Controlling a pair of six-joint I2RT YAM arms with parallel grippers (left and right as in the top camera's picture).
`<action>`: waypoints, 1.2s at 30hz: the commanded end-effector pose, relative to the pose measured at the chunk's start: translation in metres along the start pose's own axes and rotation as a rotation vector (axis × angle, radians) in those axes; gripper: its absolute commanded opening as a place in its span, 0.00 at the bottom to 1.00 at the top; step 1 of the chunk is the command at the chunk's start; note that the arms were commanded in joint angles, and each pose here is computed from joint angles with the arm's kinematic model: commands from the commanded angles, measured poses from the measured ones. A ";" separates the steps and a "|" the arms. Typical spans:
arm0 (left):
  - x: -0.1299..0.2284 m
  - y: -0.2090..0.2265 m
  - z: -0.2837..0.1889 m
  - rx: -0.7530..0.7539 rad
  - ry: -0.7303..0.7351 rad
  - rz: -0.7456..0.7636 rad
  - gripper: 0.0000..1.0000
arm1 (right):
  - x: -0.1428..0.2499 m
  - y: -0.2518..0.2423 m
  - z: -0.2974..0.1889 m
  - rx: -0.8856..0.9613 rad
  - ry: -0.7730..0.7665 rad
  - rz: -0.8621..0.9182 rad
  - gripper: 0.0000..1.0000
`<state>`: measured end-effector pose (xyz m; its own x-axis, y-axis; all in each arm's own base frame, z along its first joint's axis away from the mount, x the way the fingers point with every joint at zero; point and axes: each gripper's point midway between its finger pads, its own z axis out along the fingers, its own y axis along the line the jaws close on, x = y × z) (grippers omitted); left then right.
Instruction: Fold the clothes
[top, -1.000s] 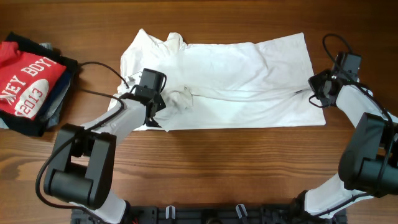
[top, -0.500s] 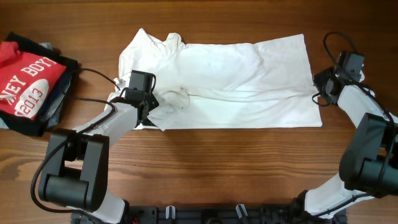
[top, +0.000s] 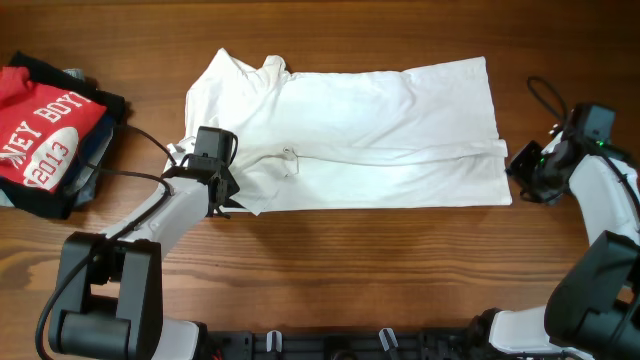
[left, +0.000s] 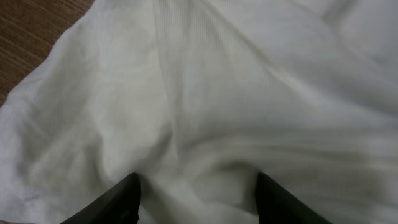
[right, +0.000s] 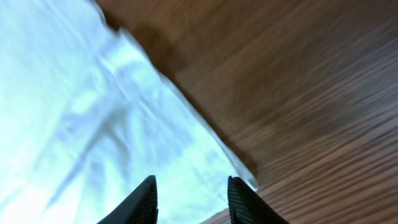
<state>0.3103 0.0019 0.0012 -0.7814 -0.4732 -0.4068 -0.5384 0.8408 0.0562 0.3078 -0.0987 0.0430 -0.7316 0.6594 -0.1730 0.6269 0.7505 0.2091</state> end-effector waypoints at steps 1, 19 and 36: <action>0.014 0.010 0.000 -0.021 0.056 0.013 0.60 | 0.035 -0.004 0.022 -0.007 0.108 -0.073 0.39; 0.050 0.037 -0.006 -0.122 0.207 0.059 0.60 | 0.071 -0.096 0.035 0.413 0.074 0.164 0.04; 0.062 0.027 -0.056 0.026 0.300 -0.004 0.62 | 0.036 -0.100 -0.043 0.204 -0.177 0.325 0.20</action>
<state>0.2154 -0.0180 0.0018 -0.8524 -0.5224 -0.0245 -0.5213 0.8452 0.1179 0.1881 -0.1538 0.0402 -0.3953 0.8859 -0.2426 0.9143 0.4049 -0.0109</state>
